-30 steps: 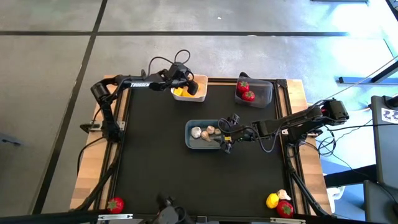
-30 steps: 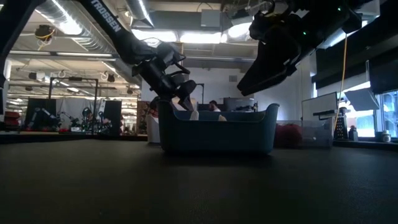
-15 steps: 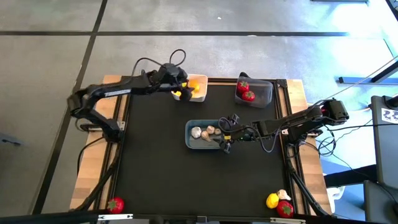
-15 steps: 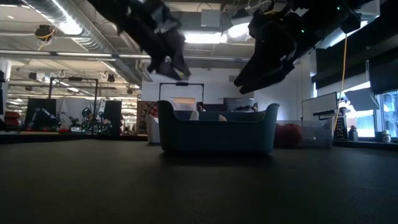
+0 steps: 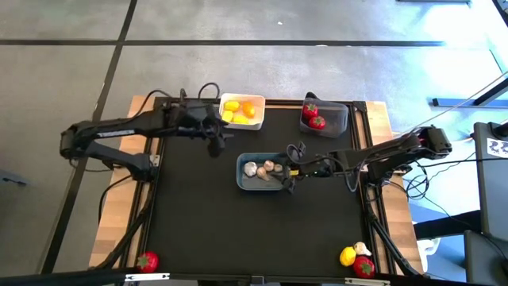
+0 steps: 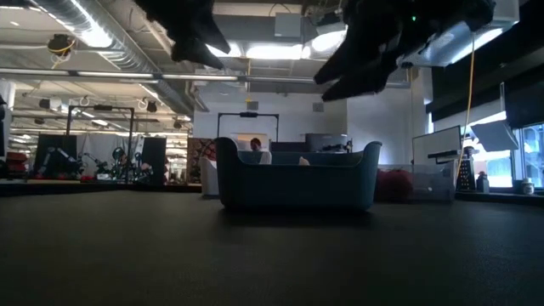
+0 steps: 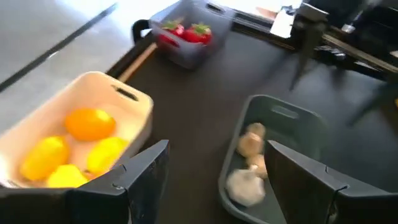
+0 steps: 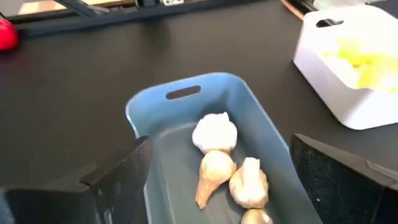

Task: Sort produce into baskets
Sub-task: Put the red tomato into the black bin

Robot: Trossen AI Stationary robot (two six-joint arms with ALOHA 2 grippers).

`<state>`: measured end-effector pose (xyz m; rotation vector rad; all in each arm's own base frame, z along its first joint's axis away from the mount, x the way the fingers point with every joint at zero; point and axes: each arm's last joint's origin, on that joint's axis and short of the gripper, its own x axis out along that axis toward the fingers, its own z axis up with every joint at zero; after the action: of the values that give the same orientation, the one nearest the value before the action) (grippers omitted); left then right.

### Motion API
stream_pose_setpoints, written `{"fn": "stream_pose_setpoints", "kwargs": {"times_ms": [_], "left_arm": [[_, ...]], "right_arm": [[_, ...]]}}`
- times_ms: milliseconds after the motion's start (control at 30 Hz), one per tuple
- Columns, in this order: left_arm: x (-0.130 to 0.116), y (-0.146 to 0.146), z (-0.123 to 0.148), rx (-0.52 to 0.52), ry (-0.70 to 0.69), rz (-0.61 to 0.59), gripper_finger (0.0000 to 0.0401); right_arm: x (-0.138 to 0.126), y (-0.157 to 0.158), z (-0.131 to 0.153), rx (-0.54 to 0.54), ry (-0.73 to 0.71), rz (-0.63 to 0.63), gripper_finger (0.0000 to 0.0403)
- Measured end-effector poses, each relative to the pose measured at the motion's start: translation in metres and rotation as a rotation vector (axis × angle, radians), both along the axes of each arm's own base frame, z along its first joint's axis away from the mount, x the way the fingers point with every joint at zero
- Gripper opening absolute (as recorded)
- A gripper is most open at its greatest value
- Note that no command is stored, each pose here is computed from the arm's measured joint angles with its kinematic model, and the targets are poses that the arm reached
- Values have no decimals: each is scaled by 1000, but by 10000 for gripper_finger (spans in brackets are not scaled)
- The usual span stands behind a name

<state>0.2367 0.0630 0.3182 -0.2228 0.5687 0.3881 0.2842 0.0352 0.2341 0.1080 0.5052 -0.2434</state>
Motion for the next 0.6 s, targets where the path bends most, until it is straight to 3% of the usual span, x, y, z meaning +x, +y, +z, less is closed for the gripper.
{"fn": "stream_pose_setpoints", "kwargs": {"times_ms": [600], "left_arm": [[-27,-92,-27,-150,197,-172,257]], "right_arm": [[-33,-6,34,-43,-35,17,376]]}}
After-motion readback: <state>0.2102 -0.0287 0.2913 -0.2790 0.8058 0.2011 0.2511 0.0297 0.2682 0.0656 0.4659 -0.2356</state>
